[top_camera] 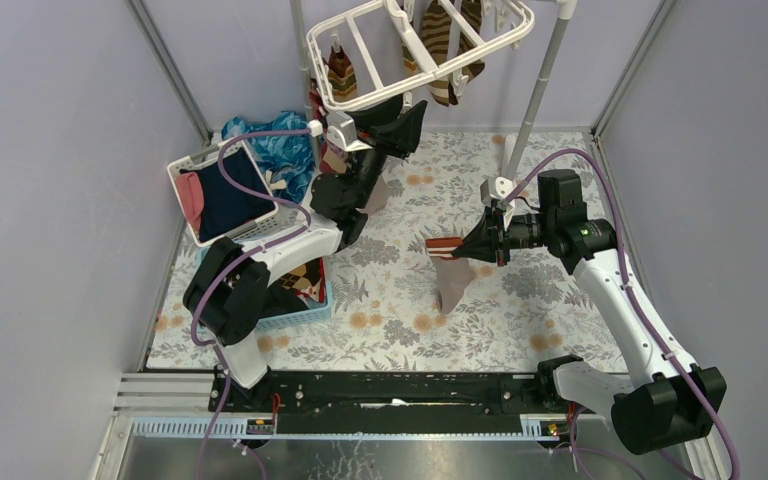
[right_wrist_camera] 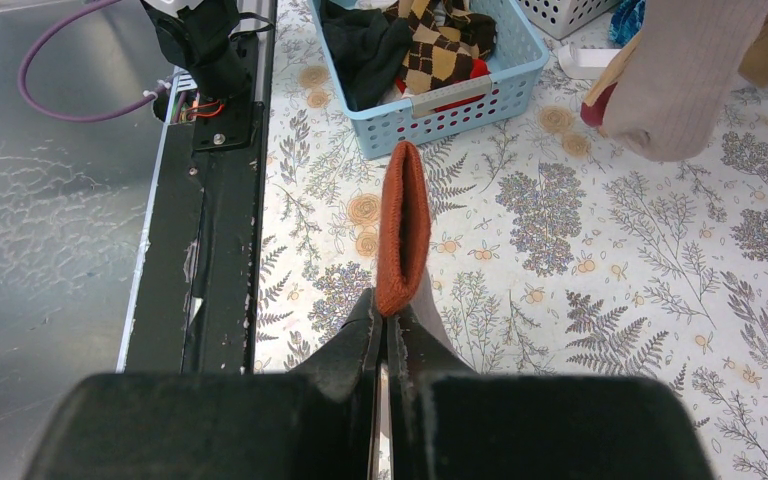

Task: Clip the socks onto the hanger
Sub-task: Open the clamp at the hanger.

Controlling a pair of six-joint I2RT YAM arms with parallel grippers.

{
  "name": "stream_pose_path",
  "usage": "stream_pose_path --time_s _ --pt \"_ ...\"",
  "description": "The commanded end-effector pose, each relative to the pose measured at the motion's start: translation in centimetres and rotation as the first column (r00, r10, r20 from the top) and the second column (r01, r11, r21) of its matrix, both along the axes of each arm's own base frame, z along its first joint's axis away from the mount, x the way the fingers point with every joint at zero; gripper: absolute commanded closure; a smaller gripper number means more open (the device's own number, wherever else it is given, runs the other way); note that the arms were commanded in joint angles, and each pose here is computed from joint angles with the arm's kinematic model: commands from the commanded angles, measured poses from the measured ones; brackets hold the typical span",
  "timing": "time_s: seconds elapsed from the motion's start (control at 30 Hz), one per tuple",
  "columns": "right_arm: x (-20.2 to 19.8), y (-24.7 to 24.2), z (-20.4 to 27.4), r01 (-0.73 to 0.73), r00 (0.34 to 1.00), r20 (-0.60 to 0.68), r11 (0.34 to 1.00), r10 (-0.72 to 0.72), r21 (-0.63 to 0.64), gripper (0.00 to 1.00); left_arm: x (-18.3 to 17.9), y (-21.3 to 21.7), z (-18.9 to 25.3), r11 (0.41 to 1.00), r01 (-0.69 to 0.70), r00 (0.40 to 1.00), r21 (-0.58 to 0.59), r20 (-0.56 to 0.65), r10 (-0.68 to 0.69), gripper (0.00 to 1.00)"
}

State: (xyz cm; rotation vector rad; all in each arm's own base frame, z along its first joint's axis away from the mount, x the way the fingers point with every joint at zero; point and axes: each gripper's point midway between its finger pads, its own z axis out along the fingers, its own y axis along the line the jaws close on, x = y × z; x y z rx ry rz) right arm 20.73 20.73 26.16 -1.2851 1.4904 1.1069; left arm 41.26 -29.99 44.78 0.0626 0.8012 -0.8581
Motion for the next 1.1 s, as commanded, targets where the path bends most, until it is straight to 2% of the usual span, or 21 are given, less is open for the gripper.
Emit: stream_pose_path --time_s 0.0,0.13,0.27,1.07 --pt "-0.69 0.04 1.51 -0.027 0.999 0.034 0.999 0.026 0.031 1.0 -1.27 0.66 1.48 0.999 0.018 0.998 -0.05 0.056 -0.015 0.46" --pt "-0.65 0.02 1.48 -0.025 0.999 0.033 0.999 0.024 0.031 1.0 -1.96 0.88 1.59 0.998 0.035 0.997 -0.059 0.068 -0.031 0.47" --pt "-0.65 0.03 1.47 -0.026 0.999 0.033 0.999 0.025 0.032 1.0 -2.27 1.0 1.74 0.997 0.043 0.997 -0.063 0.07 -0.038 0.53" --pt "-0.73 -0.02 1.56 -0.026 0.999 0.037 0.999 0.025 0.033 1.0 -1.39 0.29 1.76 0.997 0.049 0.998 -0.057 0.052 -0.046 0.67"
